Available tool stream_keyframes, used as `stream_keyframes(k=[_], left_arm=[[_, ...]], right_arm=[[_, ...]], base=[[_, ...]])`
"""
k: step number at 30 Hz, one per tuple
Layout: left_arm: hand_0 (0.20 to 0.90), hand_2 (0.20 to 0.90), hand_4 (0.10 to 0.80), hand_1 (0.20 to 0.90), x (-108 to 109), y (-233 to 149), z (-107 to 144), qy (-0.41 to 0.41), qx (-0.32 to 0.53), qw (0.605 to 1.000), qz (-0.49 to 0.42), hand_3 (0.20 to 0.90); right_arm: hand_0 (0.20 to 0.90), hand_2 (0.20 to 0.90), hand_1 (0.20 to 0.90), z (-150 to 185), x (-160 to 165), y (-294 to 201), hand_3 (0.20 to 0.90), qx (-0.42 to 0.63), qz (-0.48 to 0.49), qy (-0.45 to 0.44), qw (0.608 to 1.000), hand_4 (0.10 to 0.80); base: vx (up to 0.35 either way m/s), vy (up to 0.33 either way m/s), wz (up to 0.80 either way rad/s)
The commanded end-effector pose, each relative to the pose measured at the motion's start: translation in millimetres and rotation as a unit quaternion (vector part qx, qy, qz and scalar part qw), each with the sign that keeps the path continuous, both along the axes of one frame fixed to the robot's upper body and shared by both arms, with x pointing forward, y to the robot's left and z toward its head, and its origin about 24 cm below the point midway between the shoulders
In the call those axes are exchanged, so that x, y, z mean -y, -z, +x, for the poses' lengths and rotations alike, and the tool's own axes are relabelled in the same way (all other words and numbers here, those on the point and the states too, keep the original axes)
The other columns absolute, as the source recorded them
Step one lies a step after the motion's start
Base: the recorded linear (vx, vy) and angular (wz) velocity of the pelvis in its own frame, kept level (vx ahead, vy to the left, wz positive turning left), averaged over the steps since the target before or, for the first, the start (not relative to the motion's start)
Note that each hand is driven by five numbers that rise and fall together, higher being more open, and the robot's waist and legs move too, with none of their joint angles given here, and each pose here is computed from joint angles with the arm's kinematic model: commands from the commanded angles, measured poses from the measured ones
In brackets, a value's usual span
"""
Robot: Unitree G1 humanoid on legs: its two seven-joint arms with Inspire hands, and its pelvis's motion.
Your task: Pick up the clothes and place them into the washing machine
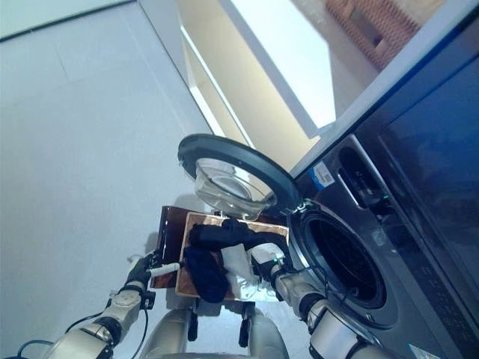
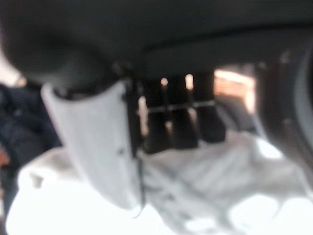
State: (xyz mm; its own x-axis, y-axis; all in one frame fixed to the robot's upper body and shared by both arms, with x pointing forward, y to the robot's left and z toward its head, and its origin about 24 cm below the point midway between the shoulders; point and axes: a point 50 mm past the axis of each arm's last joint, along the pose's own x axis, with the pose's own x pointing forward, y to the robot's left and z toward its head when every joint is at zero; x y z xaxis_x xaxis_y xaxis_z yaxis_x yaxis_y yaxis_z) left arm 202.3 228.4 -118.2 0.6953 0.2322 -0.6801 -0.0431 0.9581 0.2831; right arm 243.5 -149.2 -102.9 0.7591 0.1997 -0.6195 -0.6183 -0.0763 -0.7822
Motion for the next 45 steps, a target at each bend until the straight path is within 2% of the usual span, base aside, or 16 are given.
stream_keyframes(k=[1,16,18,19,23,26,28,29,30,33,35,37,38,40,41,45], left_arm=[[0.9,0.9,0.8,0.9,9.3,3.0,-0.7,-0.009,0.001,1.0,-0.019,0.9],[0.9,0.9,0.8,0.9,-8.6,26.4,-61.0,-0.062,-0.074,0.994,-0.043,0.9],[0.9,0.9,0.8,0.9,-13.0,29.9,-74.4,-0.084,-0.086,0.992,-0.047,0.9],[0.9,0.9,0.8,0.9,-13.0,29.9,-74.4,-0.084,-0.086,0.992,-0.047,0.9],[0.9,0.9,0.8,0.9,-13.1,33.7,-88.1,-0.102,-0.095,0.989,-0.054,0.9],[0.9,0.9,0.8,0.9,-11.6,34.2,-89.3,-0.108,-0.091,0.988,-0.058,0.9],[0.9,0.9,0.8,0.9,-9.6,35.7,-93.9,-0.119,-0.09,0.987,-0.066,0.9],[0.9,0.9,0.8,0.9,-9.6,35.7,-93.9,-0.119,-0.09,0.987,-0.066,0.9],[0.9,0.9,0.8,0.9,-7.1,37.3,-98.0,-0.125,-0.092,0.985,-0.073,0.9],[0.9,0.9,0.8,0.9,-4.3,39.4,-104.1,-0.131,-0.099,0.983,-0.079,0.9],[0.9,0.9,0.8,0.9,-4.1,39.9,-105.6,-0.131,-0.101,0.983,-0.079,0.9],[0.9,0.9,0.8,0.9,-5.2,40.5,-108.5,-0.139,-0.105,0.981,-0.079,0.9],[0.9,0.9,0.8,0.9,-5.2,40.4,-108.4,-0.139,-0.105,0.981,-0.079,0.9],[0.9,0.9,0.8,0.9,-2.7,40.2,-105.9,-0.142,-0.097,0.982,-0.082,0.9],[0.9,0.9,0.8,0.9,-2.5,40.2,-105.7,-0.141,-0.097,0.982,-0.082,0.9],[0.9,0.9,0.8,0.9,5.5,38.7,-95.4,-0.134,-0.078,0.984,-0.09,0.9]], right_arm=[[0.2,0.2,0.2,4.5,28.9,-5.4,0.2,0.025,0.015,0.086,0.996,0.3],[0.2,0.2,0.2,-43.5,71.0,11.2,0.2,-0.033,0.228,0.345,0.91,0.3],[0.2,0.2,0.2,-55.5,83.3,12.9,0.2,-0.017,0.309,0.449,0.838,0.3],[0.2,0.2,0.2,-55.5,83.3,12.9,0.2,-0.017,0.309,0.449,0.838,0.3],[0.2,0.2,0.2,-79.6,100.0,19.5,0.2,0.014,0.426,0.598,0.679,0.3],[0.2,0.2,0.2,-87.1,103.5,21.3,0.2,0.023,0.455,0.626,0.633,0.3],[0.2,0.2,0.2,-100.5,107.5,24.4,0.2,0.042,0.506,0.668,0.544,0.3],[0.2,0.2,0.2,-100.6,107.6,24.4,0.2,0.042,0.506,0.668,0.544,0.3],[0.2,0.2,0.2,-110.6,106.1,28.5,0.2,0.044,0.527,0.687,0.498,0.3],[0.2,0.2,0.2,-129.4,106.7,36.7,0.2,0.047,0.524,0.725,0.445,0.3],[0.2,0.2,0.2,-132.2,104.4,38.6,0.2,0.047,0.523,0.732,0.434,0.3],[0.2,0.2,0.2,-140.9,102.6,43.9,0.2,0.057,0.526,0.762,0.373,0.3],[0.2,0.2,0.2,-140.8,102.8,43.8,0.2,0.057,0.526,0.762,0.373,0.3],[0.2,0.2,0.2,-138.5,101.4,44.7,0.2,0.08,0.544,0.778,0.305,0.3],[0.2,0.2,0.2,-138.4,101.6,44.6,0.2,0.08,0.544,0.778,0.305,0.3],[0.2,0.2,0.2,-116.5,101.5,38.8,0.2,0.118,0.585,0.774,0.213,0.3]], base=[[0.044,-0.014,-0.01],[0.065,-0.016,-0.06],[0.077,0.011,-0.15],[0.055,0.009,-0.11],[0.098,0.018,-0.04],[0.057,0.021,-0.01],[0.06,0.021,-0.03],[0.089,0.021,-0.04],[0.075,0.019,-0.05],[0.071,0.026,-0.07],[0.051,0.017,-0.05],[0.057,0.016,-0.08],[0.045,0.014,-0.06],[0.043,0.019,-0.04],[0.0,0.0,0.0],[0.002,0.005,0.01]])
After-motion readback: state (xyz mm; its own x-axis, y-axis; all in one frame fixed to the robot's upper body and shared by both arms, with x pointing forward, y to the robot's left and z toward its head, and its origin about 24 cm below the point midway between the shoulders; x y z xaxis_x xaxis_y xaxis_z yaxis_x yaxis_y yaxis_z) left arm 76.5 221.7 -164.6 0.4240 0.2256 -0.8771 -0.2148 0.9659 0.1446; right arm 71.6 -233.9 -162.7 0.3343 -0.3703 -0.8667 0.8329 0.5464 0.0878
